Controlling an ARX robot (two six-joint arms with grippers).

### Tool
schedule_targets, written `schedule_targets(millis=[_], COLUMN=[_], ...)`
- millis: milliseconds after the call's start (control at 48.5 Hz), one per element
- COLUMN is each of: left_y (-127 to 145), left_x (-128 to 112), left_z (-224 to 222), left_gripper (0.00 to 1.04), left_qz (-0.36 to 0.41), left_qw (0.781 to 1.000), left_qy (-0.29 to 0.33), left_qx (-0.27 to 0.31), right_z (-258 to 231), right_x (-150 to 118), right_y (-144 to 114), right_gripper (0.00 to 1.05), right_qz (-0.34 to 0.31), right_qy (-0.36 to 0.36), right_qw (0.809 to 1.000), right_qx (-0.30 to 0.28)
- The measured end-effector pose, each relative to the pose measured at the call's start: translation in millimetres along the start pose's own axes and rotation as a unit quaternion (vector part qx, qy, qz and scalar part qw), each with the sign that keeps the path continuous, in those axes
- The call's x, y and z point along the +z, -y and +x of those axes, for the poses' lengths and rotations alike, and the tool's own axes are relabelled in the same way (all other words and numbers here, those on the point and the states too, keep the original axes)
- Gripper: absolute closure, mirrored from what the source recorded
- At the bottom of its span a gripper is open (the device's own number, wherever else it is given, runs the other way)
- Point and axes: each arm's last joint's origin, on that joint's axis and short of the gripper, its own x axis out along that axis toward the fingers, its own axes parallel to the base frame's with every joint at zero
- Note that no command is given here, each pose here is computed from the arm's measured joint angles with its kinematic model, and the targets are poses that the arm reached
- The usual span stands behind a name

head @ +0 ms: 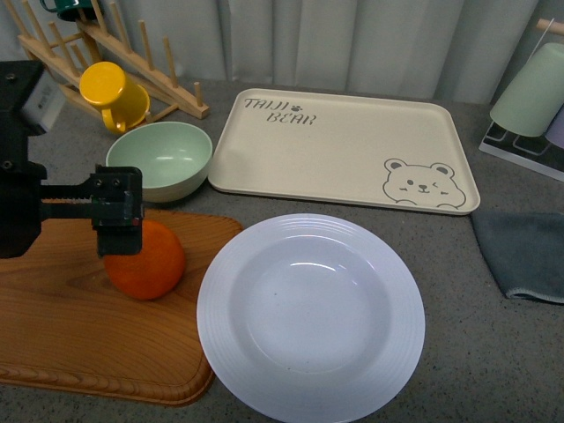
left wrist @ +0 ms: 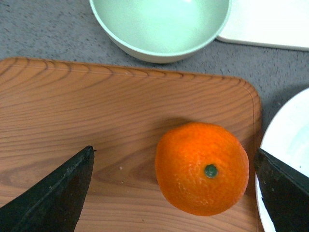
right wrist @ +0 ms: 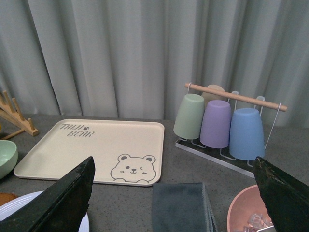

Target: Place orange and plate with both arms

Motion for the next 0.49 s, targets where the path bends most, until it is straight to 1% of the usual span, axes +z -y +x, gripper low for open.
schedule_targets(millis=[186,495], left_y=[7.8,9.6], left_x=[-6.5,-6.0], left_z=[13.7,28.8], left_gripper=[0.06,0.06], left_qz=[0.019,0.018], left_qw=[0.999,0.997], left_qy=[-0.043,-0.061], left_qx=[-0.018,-0.032], right_z=[0.0,0.0], right_x=[0.0,0.0], right_y=[0.0,0.0], right_gripper=[0.09,0.09], right_qz=[0.0,0.0], right_qy=[0.0,0.0], right_qw=[1.0,1.0], right_qx=[0.0,0.0])
